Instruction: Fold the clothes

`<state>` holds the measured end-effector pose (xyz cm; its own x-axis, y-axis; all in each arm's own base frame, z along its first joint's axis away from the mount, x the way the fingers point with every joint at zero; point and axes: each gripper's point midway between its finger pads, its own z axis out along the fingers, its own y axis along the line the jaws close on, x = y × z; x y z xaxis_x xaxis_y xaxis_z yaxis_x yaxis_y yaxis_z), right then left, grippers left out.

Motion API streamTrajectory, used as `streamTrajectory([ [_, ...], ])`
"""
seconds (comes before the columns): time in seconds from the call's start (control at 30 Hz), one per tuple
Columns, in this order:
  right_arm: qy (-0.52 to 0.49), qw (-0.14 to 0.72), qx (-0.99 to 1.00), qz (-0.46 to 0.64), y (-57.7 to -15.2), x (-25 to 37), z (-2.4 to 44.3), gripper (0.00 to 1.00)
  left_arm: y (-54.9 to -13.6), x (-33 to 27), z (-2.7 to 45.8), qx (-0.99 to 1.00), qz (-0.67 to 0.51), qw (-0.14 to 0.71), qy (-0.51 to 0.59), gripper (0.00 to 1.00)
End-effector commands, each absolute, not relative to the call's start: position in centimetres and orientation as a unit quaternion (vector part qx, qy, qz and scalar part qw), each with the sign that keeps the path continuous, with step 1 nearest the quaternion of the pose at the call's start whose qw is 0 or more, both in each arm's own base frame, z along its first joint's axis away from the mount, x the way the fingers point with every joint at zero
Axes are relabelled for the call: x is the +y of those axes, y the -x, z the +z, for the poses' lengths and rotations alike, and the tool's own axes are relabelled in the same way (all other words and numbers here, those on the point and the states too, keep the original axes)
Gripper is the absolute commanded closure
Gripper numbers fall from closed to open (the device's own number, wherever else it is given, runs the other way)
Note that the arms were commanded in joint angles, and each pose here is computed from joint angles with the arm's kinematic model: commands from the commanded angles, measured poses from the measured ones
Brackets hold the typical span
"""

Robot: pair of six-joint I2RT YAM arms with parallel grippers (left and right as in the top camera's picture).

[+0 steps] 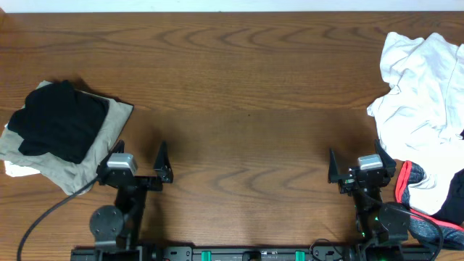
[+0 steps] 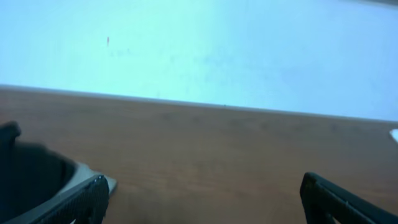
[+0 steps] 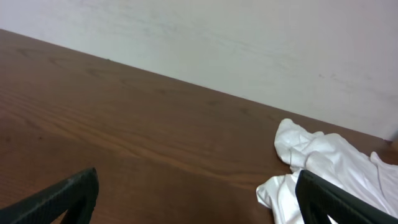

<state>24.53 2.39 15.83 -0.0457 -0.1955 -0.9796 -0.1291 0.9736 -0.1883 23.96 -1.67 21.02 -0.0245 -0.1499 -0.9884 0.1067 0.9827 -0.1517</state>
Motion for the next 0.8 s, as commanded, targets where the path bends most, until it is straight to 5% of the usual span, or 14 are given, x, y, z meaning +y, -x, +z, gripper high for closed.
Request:
streamTrajectory([
  [0.0,0.103,0.682,0.724,-0.026,-24.5,2.1,15.8,0.01,-24.2,-1.4,20.2,0.685,-0.078,0.724,0.013,0.02],
  [0.77,0.103,0.682,0.724,-0.026,-24.5,2.1,15.8,0.01,-24.4,-0.6,13.9,0.753,-0.082,0.649,0.067,0.02],
])
